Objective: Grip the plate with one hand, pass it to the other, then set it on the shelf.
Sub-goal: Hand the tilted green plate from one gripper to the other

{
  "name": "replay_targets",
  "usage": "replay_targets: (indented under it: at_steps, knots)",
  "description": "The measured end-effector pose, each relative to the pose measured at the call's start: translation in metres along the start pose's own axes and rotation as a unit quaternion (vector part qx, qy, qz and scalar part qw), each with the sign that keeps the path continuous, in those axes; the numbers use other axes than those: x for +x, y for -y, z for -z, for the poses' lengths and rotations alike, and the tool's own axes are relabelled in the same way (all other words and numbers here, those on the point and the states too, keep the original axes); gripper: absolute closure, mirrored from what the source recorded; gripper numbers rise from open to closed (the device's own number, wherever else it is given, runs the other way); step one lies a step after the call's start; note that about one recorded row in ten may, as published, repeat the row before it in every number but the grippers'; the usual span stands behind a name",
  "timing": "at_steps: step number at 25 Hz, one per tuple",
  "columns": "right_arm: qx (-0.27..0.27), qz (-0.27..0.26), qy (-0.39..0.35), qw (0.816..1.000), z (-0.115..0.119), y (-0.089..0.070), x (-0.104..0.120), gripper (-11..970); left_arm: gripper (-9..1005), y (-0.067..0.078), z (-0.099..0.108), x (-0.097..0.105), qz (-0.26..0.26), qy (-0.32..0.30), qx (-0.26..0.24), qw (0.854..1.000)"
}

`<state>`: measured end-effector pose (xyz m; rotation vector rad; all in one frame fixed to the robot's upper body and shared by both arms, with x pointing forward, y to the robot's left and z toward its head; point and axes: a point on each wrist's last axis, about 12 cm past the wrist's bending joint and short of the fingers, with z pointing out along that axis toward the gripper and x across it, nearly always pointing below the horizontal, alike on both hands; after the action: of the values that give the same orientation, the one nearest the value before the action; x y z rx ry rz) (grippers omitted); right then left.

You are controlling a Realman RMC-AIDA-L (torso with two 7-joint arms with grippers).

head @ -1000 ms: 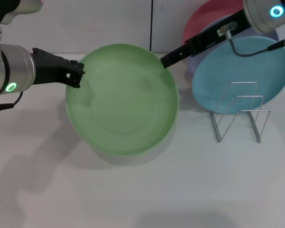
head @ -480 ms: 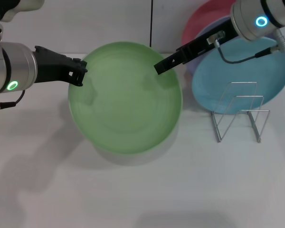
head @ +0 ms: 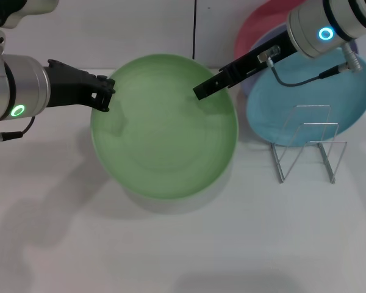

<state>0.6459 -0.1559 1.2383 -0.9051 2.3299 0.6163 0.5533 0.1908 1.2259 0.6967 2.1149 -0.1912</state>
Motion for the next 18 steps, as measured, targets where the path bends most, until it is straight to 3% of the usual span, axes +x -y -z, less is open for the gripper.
replay_targets:
  at_steps: [5,10,18]
  knots:
    - [0.000,-0.001,0.000,1.000,-0.0003,0.0006,0.0014,201,961,0.0003,0.0013,-0.0006,-0.001,0.003,0.000,1.000]
    - [-0.001,-0.004,-0.003,1.000,-0.0012,0.0015,0.0034,433,961,0.0012,0.0017,-0.0011,-0.001,0.004,0.002,1.000]
    - [-0.004,-0.007,-0.006,1.000,-0.0031,0.0015,0.0037,519,961,0.0032,0.0022,-0.0013,-0.003,0.005,0.005,1.000]
